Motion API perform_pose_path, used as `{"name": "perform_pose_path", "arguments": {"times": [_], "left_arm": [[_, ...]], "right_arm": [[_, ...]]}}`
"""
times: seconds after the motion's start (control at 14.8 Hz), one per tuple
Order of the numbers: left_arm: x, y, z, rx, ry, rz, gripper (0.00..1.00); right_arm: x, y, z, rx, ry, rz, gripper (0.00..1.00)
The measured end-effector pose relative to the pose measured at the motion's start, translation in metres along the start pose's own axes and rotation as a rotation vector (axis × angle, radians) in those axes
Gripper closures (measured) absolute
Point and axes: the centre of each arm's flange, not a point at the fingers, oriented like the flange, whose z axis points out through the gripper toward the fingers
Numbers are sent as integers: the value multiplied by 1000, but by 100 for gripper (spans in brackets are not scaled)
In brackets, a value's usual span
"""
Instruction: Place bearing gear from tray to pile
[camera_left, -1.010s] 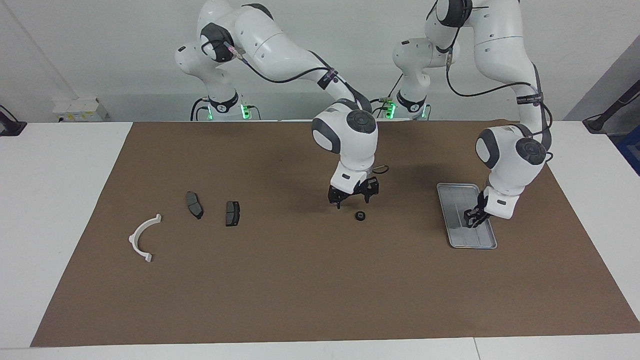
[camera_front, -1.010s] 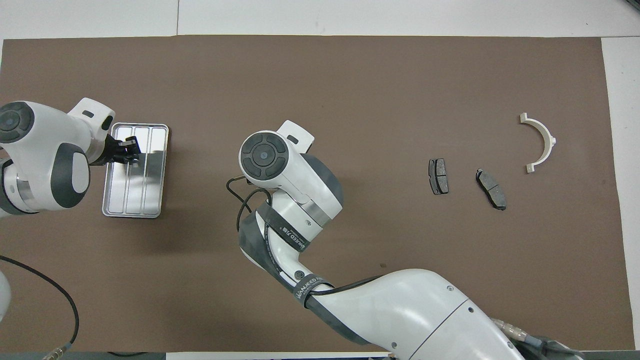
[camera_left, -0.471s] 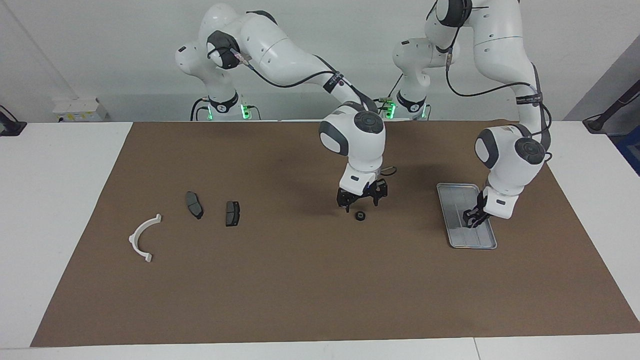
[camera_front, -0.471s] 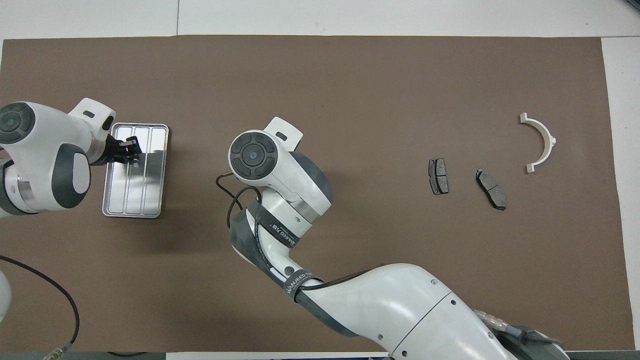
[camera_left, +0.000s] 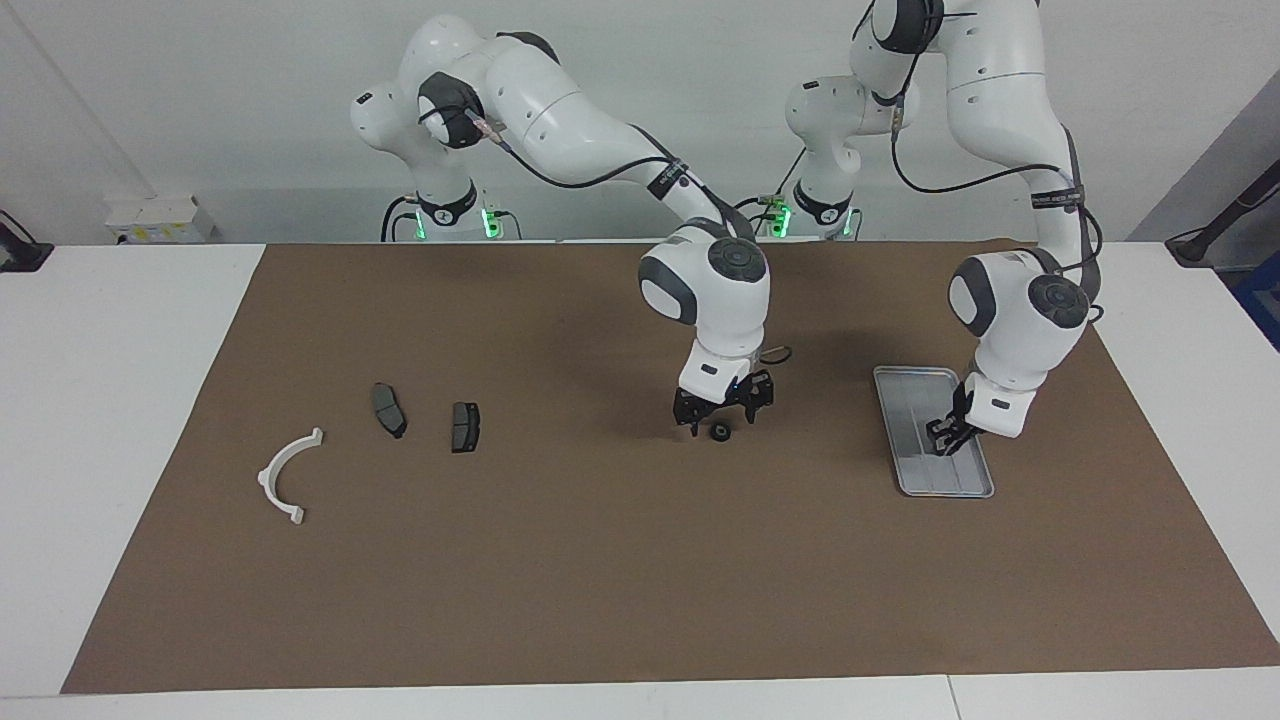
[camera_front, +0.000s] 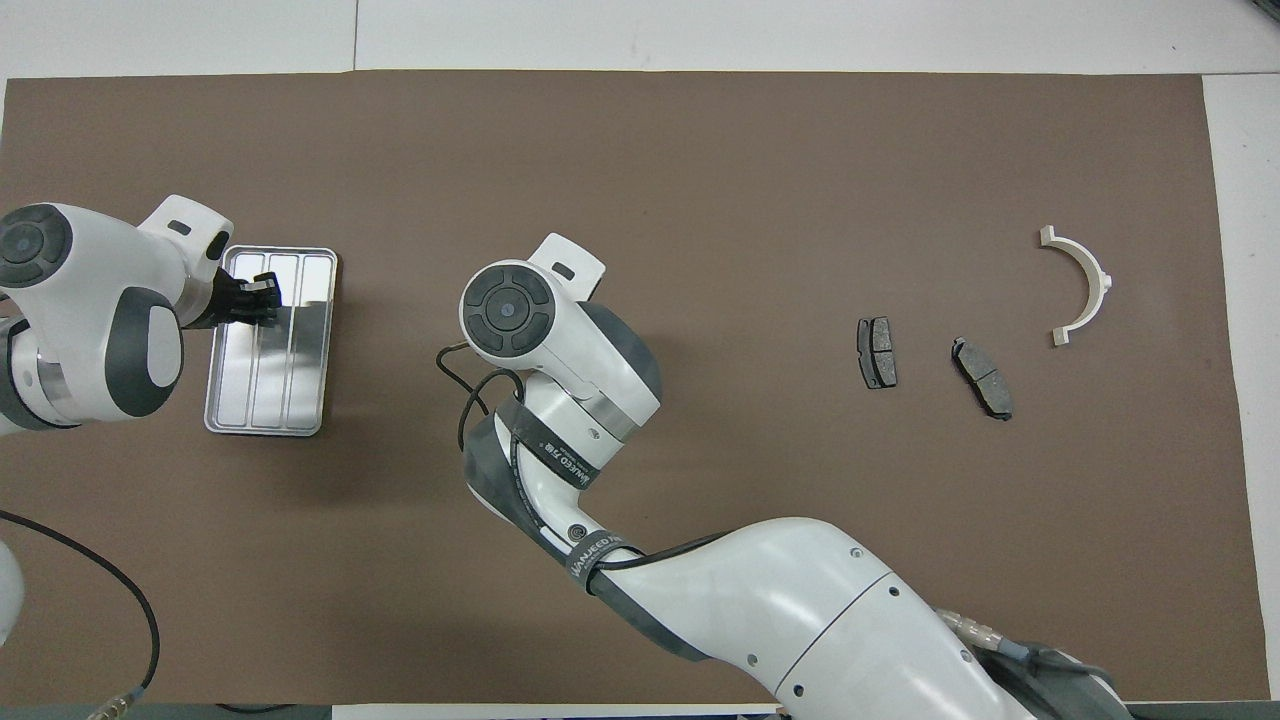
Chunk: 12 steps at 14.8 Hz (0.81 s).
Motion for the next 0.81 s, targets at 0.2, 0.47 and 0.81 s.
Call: {"name": "perform_pose_path", "arguments": {"times": [0.2,0.47,0.81], "left_arm": [[0,0,-1,0,1,0,76],[0,0,-1,0,1,0,76],[-1,0,-1,3,-13,0,76]], "right_arm": [[-2,-2,14,3,0,-3,10],[-3,-3,20,1,-5,-5,10],[-2,-4,18,3,-1,-5,39]]}}
